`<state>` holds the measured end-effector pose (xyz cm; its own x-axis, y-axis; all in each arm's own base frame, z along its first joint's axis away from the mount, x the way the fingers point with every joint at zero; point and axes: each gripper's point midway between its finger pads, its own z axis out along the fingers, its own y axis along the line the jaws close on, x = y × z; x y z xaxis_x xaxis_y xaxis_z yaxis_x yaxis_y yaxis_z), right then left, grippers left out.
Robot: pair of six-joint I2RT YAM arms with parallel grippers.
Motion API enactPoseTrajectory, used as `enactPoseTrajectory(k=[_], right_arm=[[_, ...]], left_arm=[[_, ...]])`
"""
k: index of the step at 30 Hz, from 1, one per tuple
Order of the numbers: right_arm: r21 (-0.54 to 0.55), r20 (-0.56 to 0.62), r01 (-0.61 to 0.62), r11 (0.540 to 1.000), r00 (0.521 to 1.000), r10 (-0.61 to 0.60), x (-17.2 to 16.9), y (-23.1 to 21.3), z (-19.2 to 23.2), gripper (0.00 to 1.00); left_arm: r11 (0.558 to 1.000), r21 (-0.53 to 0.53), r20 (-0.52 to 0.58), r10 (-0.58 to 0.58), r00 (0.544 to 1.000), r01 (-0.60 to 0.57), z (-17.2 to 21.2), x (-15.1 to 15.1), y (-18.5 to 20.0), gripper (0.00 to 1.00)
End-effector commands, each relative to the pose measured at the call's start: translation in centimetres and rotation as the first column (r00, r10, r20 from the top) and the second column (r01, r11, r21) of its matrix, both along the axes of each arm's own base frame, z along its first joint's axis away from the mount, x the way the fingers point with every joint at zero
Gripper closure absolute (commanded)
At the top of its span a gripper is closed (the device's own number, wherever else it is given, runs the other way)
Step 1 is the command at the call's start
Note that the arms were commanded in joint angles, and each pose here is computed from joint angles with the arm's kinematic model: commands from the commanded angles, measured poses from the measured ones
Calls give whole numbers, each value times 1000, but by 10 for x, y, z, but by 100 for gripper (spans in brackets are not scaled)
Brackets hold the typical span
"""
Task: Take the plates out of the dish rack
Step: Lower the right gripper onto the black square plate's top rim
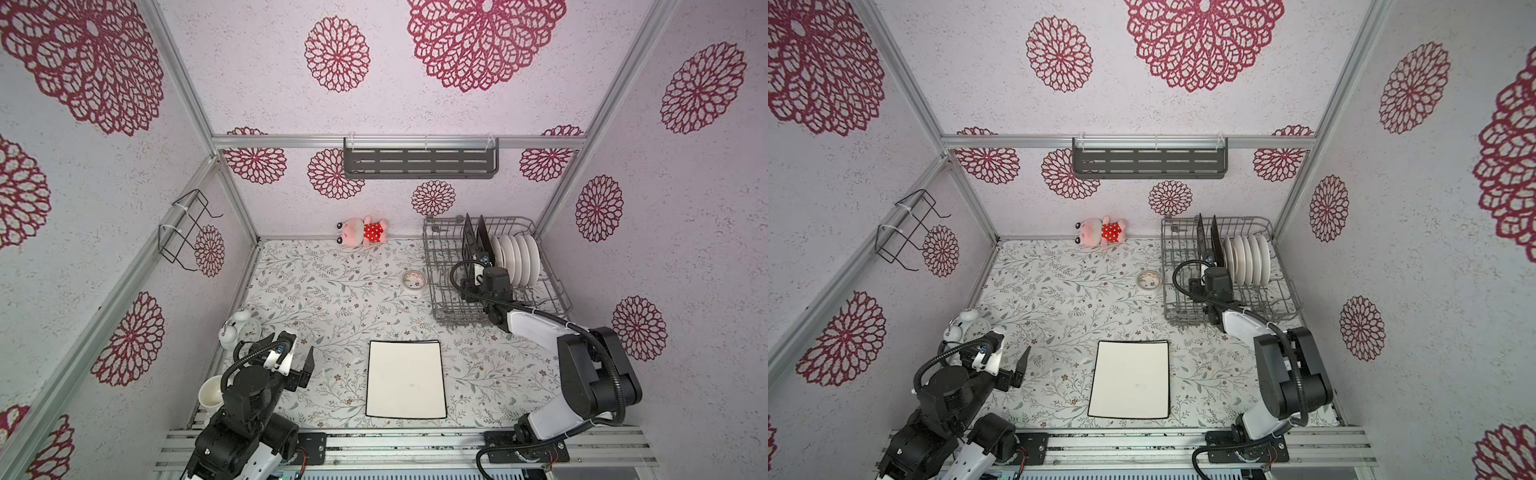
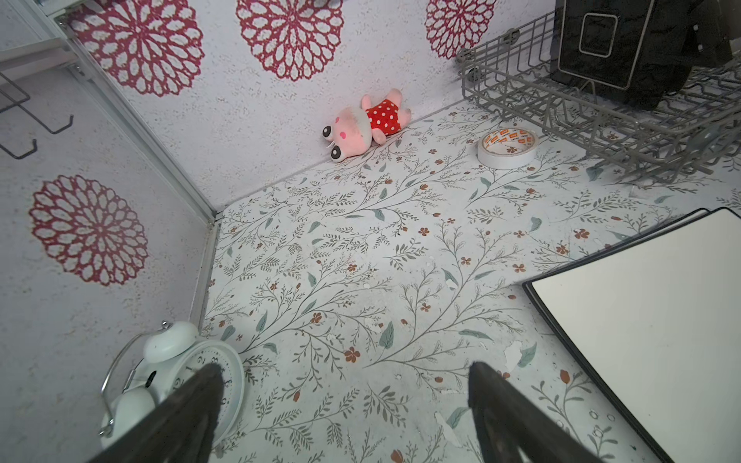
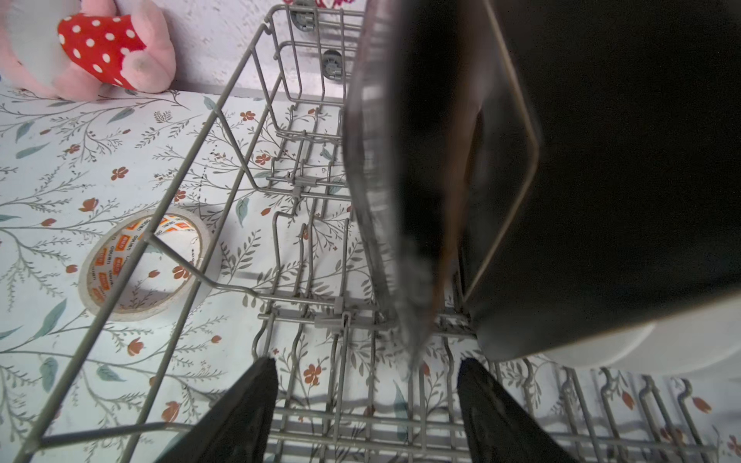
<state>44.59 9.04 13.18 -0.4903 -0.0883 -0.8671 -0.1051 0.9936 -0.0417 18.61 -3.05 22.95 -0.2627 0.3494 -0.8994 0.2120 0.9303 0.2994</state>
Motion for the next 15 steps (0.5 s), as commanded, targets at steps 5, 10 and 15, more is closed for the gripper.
enactPoseTrajectory(k=[5,10,15], right_arm=[[-25,237,-48,999,970,53,13,3,29,29],[-28,303,-62,998,951,67,13,5,33,31],[-34,329,-74,997,941,81,21,7,37,32]], left_arm=[[1000,8,16,16,1000,-16,2,5,1,3],[1000,15,9,15,1000,-15,0,6,0,3],[1000,20,2,20,1000,-20,-1,7,1,3]])
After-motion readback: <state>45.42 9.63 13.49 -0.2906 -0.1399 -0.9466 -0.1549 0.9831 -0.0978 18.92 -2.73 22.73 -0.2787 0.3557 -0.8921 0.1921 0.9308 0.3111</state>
